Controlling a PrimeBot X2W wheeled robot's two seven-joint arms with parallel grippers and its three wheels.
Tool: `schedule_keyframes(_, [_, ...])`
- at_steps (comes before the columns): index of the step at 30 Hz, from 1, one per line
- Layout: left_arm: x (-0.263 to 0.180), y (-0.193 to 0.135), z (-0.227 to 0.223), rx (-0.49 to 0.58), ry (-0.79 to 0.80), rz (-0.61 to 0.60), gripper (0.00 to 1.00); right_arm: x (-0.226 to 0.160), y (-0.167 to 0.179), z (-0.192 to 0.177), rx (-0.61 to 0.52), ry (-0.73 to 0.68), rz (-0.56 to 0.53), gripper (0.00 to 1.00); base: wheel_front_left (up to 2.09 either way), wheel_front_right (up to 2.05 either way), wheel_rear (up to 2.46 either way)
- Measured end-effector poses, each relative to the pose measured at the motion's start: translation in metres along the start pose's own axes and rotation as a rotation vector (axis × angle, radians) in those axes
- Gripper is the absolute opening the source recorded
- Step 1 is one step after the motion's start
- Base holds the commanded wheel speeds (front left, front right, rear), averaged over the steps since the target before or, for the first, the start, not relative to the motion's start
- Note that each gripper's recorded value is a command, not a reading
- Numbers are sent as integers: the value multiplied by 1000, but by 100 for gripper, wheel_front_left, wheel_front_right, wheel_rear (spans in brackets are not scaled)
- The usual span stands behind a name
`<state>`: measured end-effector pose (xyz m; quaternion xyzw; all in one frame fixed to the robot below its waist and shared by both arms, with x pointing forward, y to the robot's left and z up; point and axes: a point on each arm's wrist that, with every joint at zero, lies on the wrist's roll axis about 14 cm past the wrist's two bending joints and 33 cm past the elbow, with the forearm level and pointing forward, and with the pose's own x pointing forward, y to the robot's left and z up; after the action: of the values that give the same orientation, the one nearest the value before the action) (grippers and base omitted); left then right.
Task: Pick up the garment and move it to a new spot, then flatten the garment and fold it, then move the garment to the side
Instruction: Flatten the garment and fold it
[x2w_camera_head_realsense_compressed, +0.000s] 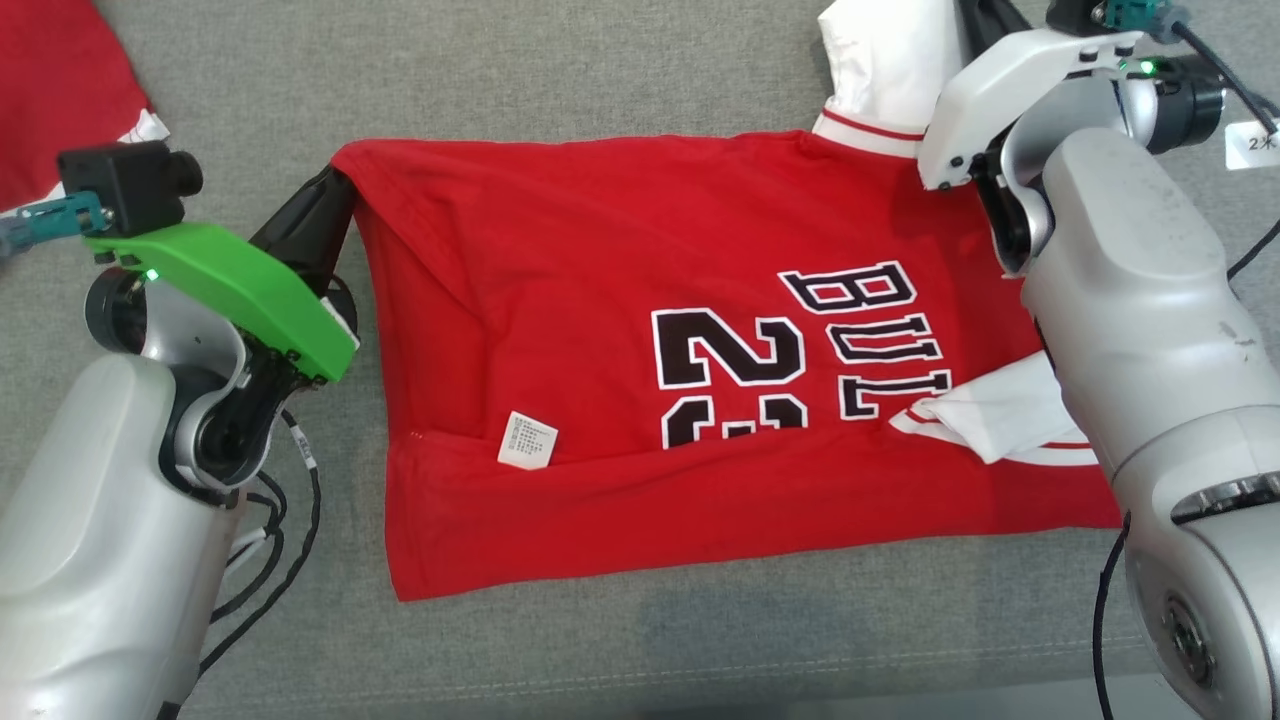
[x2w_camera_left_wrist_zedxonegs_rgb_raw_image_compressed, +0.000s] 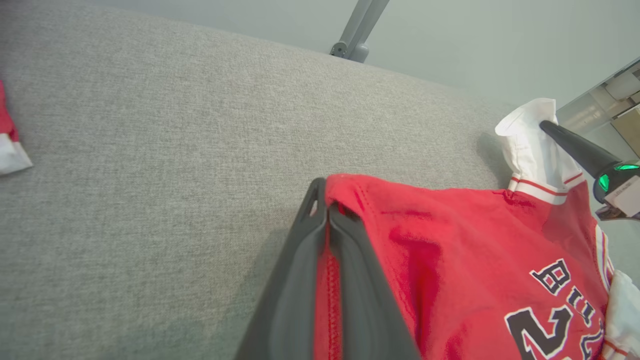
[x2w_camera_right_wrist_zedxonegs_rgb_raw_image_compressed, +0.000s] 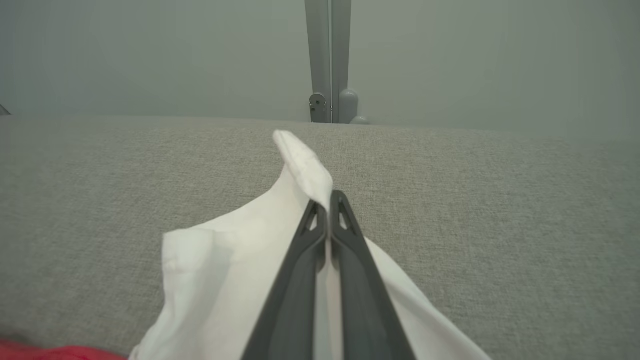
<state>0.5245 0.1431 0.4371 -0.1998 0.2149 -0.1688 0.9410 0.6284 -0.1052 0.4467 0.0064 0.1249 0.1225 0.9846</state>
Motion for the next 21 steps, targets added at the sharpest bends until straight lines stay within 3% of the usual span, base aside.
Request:
schedule_keyframes(5, [-15, -12, 14, -78, -51, -41, 0, -28, -6, 14, 43, -78, 3, 0, 0, 0, 0])
schedule_keyframes(11, [-28, -32, 3, -73, -19, -100, 0, -70, -31, 22, 97, -140, -13, 0, 0, 0, 0])
schedule_keyframes(16, [-50, -40, -28, -57, 50, -112, 0, -116, -34, 1, 156, -114, -8, 0, 0, 0, 0])
schedule_keyframes(21, [-72, -43, -49, -121, 79, -82, 0, -162, -43, -14, 224, -115, -50, 0, 0, 0, 0])
